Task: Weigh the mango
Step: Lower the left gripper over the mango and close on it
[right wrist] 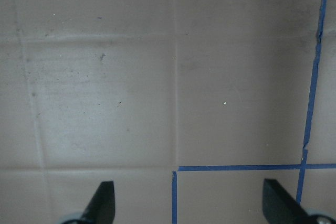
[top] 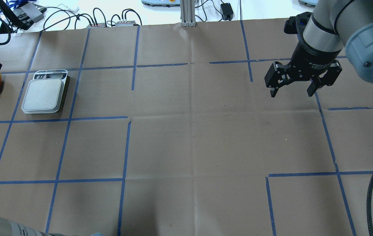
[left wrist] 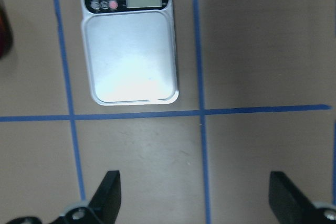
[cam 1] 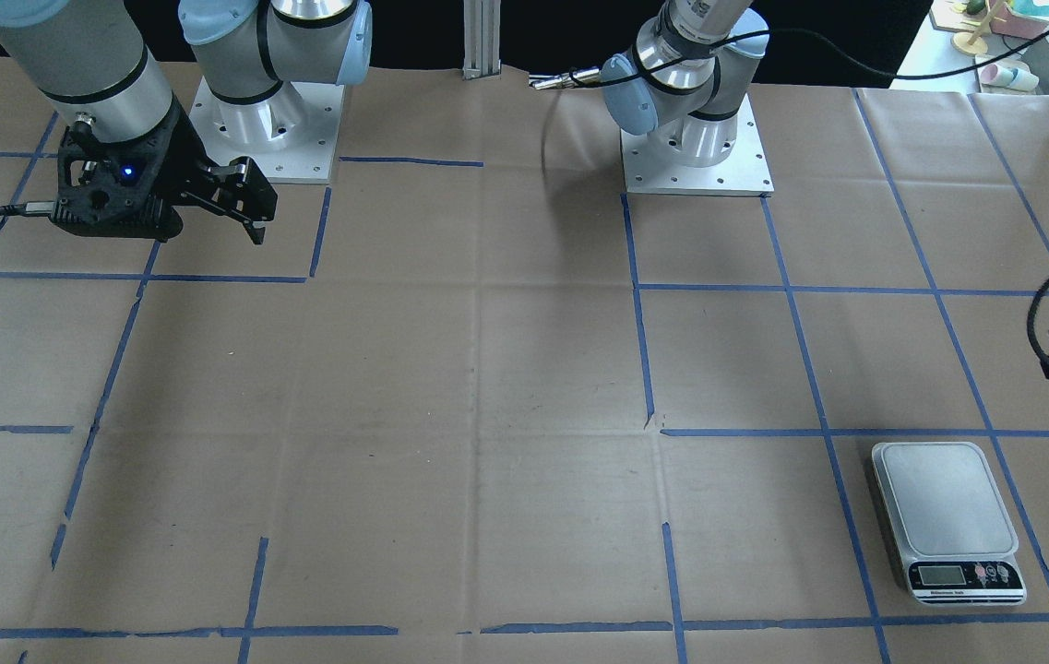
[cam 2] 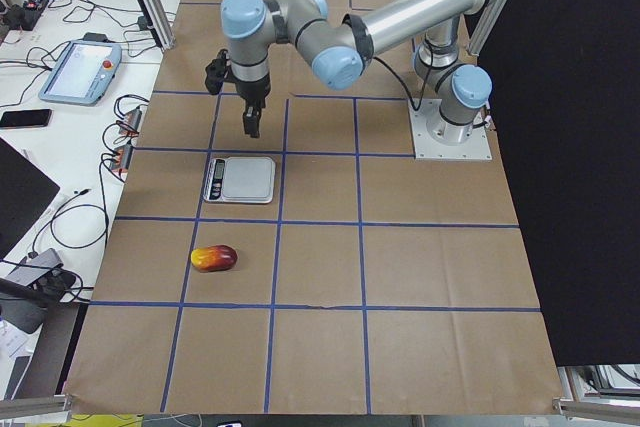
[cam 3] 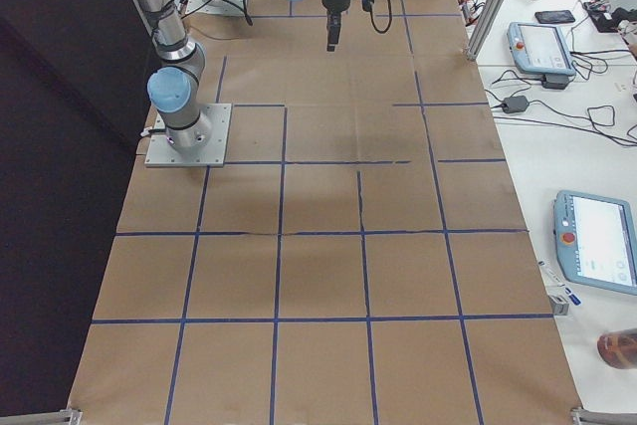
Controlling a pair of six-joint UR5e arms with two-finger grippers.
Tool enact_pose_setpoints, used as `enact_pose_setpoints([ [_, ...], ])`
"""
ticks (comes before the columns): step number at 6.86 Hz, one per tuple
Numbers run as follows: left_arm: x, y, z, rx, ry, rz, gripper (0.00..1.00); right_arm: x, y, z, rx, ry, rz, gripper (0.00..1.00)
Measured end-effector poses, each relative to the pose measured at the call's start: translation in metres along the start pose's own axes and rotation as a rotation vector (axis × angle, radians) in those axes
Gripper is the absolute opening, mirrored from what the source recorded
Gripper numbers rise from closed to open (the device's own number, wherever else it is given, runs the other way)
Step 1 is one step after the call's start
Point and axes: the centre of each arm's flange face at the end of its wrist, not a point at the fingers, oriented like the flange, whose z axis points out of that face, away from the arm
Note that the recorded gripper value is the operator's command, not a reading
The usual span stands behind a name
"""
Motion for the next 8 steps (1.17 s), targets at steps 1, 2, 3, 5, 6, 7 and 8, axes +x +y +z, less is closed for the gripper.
enact_pose_setpoints([
  [1, -0.066, -0.016, 0.025, 0.010, -0.012, 0.028, 0.99, 0.000, 0.000, 0.000, 0.000, 0.000, 0.000, 1.00],
  [2, -0.125, -0.027, 0.047, 0.021, -0.027, 0.055, 0.99, 0.000, 0.000, 0.000, 0.001, 0.000, 0.000, 1.00],
  [3, -0.166, -0.037, 0.073, 0.028, -0.034, 0.083, 0.99, 0.000, 0.000, 0.000, 0.001, 0.000, 0.000, 1.00],
  [5, -0.209, -0.054, 0.129, 0.029, -0.016, 0.097, 0.99, 0.000, 0.000, 0.000, 0.000, 0.000, 0.000, 1.00],
  [6, -0.217, -0.058, 0.154, 0.034, 0.012, 0.090, 0.99, 0.000, 0.000, 0.000, 0.001, 0.000, 0.000, 1.00],
  [7, -0.220, -0.060, 0.179, 0.029, 0.042, 0.080, 0.99, 0.000, 0.000, 0.000, 0.001, 0.000, 0.000, 1.00],
  [8, -0.221, -0.061, 0.204, 0.015, 0.068, 0.065, 0.99, 0.000, 0.000, 0.000, 0.000, 0.000, 0.000, 1.00],
])
